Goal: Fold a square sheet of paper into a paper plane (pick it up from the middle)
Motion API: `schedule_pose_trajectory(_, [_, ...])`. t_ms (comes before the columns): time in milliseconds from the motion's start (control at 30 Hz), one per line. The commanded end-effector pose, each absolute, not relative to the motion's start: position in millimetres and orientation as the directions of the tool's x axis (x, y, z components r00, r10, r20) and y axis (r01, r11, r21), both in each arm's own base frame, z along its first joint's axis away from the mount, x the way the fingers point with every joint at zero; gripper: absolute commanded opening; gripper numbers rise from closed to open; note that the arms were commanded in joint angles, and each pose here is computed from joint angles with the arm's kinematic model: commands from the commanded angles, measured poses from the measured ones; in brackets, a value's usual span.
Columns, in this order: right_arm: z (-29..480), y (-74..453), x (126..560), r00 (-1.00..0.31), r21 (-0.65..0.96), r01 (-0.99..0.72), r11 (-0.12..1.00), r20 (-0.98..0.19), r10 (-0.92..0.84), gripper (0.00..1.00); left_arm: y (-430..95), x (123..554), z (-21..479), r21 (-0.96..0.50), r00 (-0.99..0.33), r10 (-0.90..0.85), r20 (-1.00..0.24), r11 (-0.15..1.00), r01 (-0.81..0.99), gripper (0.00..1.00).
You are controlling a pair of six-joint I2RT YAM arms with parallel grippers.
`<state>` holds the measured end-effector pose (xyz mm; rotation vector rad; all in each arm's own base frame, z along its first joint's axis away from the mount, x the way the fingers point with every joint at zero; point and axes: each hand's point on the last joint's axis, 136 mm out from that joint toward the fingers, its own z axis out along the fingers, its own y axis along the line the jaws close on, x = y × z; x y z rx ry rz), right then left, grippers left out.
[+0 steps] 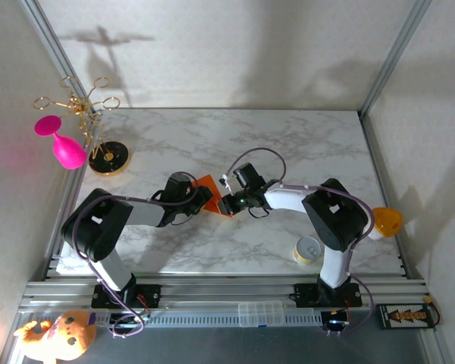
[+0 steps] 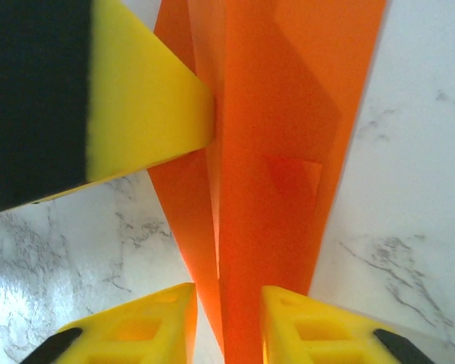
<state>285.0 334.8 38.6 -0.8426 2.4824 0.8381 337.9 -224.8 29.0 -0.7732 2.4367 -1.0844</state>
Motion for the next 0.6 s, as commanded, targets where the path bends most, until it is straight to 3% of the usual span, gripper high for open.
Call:
schedule_pose_trajectory(0, [54.4,325.0,295.4,-0.705,0.349,-0.657,0.668,-0.597,-0.382,0.33,-208.8,320.5,-15.1,-0.644,-0.763,-0.645,-0.047,0.604,-0.470,0.42])
schedule_pose_trajectory(300, [50.7,333.1,289.0,-0.599,0.208,-0.730,0.651,-0.654,-0.462,0.38,-202.2,311.4,-29.0,-0.575,-0.749,-0.663,-0.003,0.614,-0.541,0.44])
schedule_pose_trajectory(567, [34.0,339.9,282.9,-0.612,0.222,-0.738,0.637,-0.618,-0.494,0.32,-198.1,306.1,-36.6,-0.527,-0.749,-0.663,0.011,0.633,-0.568,0.43])
